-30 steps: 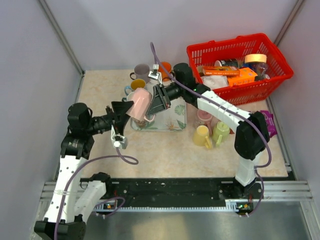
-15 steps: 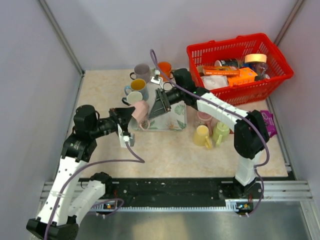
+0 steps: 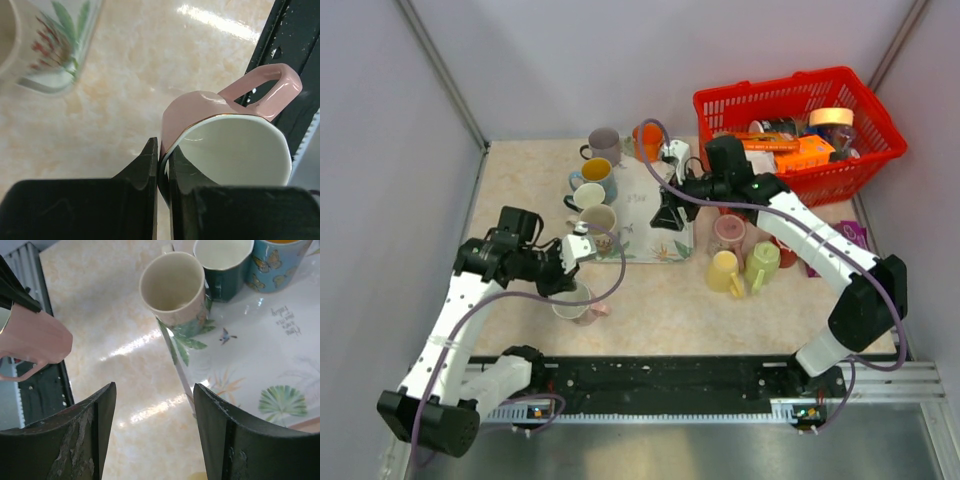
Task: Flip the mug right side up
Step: Place the cup at the corner of the board, then pick up the cup from the tray.
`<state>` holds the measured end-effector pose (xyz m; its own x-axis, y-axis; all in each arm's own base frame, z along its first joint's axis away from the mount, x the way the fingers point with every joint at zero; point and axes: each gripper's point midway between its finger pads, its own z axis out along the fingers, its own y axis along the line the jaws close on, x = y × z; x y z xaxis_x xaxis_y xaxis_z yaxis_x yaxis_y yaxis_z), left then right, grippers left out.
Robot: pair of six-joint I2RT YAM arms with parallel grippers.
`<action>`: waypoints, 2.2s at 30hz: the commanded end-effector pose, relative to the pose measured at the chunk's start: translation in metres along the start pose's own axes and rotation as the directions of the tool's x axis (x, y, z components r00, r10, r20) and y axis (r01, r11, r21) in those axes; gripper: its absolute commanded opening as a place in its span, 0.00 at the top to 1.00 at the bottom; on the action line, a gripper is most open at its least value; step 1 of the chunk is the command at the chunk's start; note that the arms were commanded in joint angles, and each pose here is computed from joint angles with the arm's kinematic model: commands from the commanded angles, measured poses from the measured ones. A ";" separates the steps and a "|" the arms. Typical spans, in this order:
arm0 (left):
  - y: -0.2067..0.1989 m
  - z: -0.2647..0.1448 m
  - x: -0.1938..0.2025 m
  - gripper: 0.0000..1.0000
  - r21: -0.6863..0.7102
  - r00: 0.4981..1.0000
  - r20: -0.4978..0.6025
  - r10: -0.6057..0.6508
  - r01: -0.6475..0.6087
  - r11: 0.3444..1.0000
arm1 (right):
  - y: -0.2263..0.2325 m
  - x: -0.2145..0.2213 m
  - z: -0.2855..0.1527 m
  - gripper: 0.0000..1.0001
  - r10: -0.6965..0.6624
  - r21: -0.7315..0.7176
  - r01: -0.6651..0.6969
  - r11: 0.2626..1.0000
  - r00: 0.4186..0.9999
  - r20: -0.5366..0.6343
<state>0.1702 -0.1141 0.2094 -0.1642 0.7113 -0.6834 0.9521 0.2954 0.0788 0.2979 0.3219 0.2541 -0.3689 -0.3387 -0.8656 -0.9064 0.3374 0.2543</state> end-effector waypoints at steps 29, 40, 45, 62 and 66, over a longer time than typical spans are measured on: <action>0.054 0.076 0.048 0.59 -0.212 0.932 -0.018 -0.361 0.350 0.913 | -0.012 0.058 0.002 0.34 -0.240 0.077 0.262 0.962 0.946 -0.220; 0.076 -0.032 -0.007 0.31 -0.505 0.914 0.249 -0.322 0.406 0.762 | 0.043 0.074 0.064 0.34 -0.395 -0.130 0.373 0.919 0.877 -0.272; 0.096 -0.074 0.012 0.28 -0.543 0.660 0.518 -0.544 0.745 0.388 | 0.073 0.084 0.104 0.34 -0.451 -0.219 0.401 0.890 0.846 -0.283; 0.085 -0.095 0.043 0.29 -0.430 0.388 0.705 -0.594 0.899 0.077 | 0.103 0.120 0.156 0.59 -0.445 -0.312 0.348 0.884 0.832 -0.330; 0.087 -0.096 0.043 0.29 -0.434 0.392 0.706 -0.589 0.897 0.076 | 0.106 0.112 0.151 1.00 -0.475 -0.326 0.377 0.867 0.824 -0.310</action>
<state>0.2137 0.0014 0.2502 -0.4796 -0.3288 -0.8135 -0.1793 0.9443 -0.2760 0.1876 0.4317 0.0860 -0.0231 -0.7761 -0.6302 -0.9918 -0.0613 0.1118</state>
